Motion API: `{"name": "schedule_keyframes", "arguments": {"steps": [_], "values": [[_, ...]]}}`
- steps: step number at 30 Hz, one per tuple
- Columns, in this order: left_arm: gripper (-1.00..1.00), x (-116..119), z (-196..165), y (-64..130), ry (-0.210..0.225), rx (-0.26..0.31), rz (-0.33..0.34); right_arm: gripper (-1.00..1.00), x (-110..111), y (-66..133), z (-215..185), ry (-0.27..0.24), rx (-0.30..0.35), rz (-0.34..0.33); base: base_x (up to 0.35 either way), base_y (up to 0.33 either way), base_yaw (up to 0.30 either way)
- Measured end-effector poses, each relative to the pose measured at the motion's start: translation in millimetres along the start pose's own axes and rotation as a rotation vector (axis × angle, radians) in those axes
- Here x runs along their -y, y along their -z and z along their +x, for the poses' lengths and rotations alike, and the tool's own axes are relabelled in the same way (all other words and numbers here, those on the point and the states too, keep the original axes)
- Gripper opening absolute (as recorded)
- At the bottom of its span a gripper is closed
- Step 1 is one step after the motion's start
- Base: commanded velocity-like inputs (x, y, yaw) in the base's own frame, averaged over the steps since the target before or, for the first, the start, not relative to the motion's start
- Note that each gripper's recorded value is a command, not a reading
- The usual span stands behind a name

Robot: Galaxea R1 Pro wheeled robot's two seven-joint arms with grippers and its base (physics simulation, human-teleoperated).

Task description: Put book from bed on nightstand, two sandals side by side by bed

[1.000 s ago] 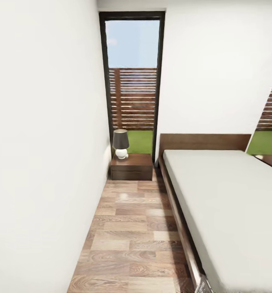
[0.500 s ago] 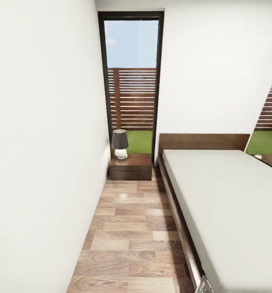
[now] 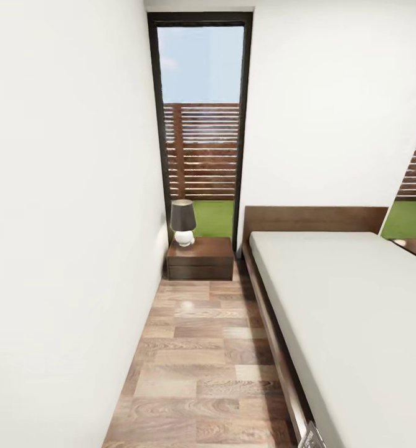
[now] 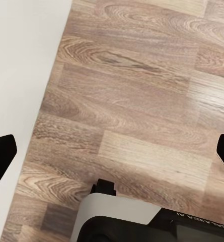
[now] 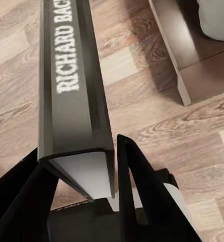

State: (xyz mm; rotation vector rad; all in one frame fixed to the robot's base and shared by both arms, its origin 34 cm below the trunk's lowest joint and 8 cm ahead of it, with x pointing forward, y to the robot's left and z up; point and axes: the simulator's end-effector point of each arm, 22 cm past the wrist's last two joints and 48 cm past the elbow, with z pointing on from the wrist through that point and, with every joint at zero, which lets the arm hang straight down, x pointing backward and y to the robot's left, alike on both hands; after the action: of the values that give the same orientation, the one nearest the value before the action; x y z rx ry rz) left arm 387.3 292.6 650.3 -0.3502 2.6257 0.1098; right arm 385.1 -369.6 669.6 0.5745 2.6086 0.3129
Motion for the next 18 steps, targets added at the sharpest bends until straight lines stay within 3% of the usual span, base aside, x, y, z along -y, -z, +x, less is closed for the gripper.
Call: {"name": "schedule_keyframes", "arguments": {"steps": [9, 18], "values": [[1.0, 0.0, 0.0, -0.1, 0.0, 0.0, 0.0, -1.0, 0.0, -0.1, 0.0, 0.0, 0.0, 0.0, 0.061, 0.0, 0.0], [1.0, 0.0, 0.0, 0.1, 0.0, 0.0, 0.0, -1.0, 0.2, 0.2, 0.2, 0.0, 0.0, 0.0, 0.301, 0.0, 0.0]]}}
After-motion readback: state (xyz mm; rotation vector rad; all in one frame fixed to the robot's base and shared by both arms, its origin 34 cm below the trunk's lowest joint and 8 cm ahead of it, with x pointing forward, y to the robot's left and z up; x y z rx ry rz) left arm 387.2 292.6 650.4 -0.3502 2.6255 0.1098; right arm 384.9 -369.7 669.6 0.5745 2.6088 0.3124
